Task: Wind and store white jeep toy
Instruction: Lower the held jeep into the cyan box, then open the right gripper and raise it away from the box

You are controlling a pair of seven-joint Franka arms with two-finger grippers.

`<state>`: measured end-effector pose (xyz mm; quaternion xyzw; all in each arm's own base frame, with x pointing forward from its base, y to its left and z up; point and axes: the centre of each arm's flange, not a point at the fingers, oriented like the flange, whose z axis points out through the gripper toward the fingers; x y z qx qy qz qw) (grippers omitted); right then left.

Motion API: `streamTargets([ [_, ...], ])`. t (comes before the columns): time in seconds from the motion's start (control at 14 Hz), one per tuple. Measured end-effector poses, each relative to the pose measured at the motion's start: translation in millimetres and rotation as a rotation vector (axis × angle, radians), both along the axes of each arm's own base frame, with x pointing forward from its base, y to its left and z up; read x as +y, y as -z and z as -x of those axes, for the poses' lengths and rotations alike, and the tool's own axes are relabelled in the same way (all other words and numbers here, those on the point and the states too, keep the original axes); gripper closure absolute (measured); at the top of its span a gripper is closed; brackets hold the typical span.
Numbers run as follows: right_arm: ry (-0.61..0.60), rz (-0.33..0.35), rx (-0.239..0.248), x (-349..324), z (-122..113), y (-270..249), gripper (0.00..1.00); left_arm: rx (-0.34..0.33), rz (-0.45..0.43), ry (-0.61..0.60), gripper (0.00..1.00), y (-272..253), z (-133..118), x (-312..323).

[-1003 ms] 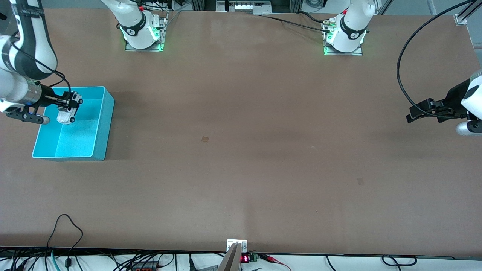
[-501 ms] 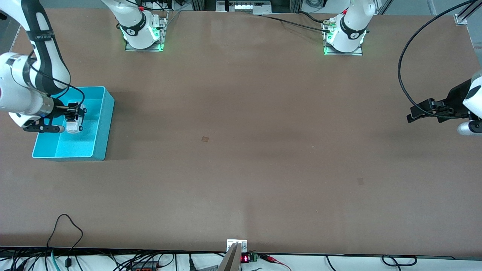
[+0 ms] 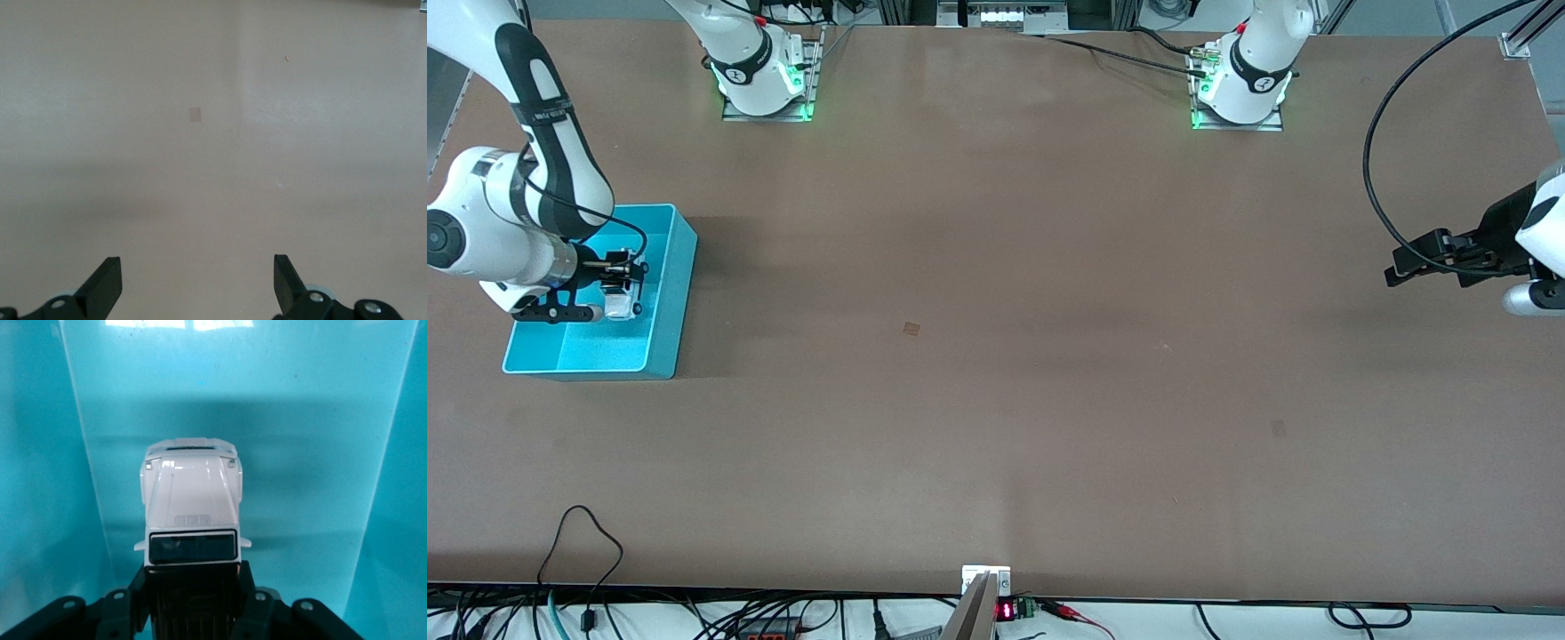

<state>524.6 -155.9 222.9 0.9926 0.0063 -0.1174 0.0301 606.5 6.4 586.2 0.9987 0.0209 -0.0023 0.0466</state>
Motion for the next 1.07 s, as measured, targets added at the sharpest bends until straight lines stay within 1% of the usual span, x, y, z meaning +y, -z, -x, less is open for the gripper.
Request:
streamTargets([
  [0.21, -0.026, 0.01, -0.027, -3, -2, 32, 0.48, 0.001, 0.0, 0.001, 0.0, -1, 1, 0],
  [0.36, -0.027, 0.013, -0.04, -4, -6, 27, 0.48, 0.001, 0.0, -0.001, 0.0, -1, 1, 1],
  [0.79, -0.017, 0.014, -0.04, -9, -4, 28, 0.48, 0.001, -0.001, -0.008, 0.0, -1, 1, 5],
  [0.86, -0.017, 0.014, -0.042, -10, -5, 28, 0.42, 0.001, -0.001, -0.008, 0.0, -1, 1, 5],
  [1.0, -0.016, 0.018, -0.055, -11, -7, 23, 0.24, 0.0, -0.001, -0.006, 0.0, -1, 1, 4],
  [1.07, -0.016, 0.021, -0.066, -12, -9, 17, 0.13, 0.0, -0.001, -0.005, 0.0, -1, 1, 4],
])
